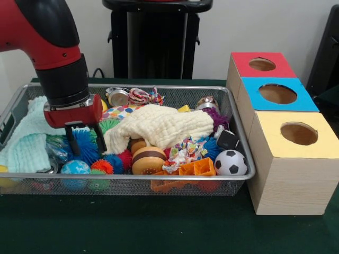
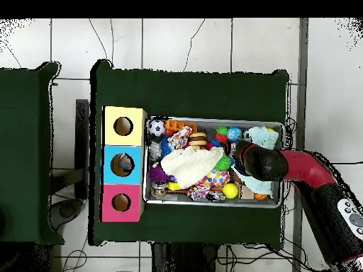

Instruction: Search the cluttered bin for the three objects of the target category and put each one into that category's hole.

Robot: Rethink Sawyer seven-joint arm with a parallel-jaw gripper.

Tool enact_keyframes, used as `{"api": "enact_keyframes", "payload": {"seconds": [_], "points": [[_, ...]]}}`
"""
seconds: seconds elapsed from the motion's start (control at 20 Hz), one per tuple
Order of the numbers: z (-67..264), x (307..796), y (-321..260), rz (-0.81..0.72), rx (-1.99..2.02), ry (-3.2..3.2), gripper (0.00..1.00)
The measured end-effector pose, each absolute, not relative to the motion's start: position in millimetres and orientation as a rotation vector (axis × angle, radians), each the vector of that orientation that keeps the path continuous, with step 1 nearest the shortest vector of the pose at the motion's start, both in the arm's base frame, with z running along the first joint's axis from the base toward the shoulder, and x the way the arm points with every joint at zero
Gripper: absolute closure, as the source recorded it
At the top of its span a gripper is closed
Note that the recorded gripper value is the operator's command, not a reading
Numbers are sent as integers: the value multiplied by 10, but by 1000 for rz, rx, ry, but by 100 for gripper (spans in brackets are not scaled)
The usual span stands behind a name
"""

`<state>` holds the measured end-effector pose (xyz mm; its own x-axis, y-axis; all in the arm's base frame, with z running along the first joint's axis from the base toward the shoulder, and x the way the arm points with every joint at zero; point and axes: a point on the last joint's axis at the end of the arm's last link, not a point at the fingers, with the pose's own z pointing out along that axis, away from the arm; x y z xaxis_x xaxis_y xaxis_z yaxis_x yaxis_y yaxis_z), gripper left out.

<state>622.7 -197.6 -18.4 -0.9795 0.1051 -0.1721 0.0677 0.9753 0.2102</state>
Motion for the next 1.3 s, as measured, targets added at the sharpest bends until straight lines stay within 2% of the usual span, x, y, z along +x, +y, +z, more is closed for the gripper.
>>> {"api": "enact_keyframes", "payload": {"seconds": [0.7, 1.3], "points": [[-150, 6193, -2139, 291, 161, 2933, 0], [111, 6294, -2368, 286, 233, 2894, 0]]}}
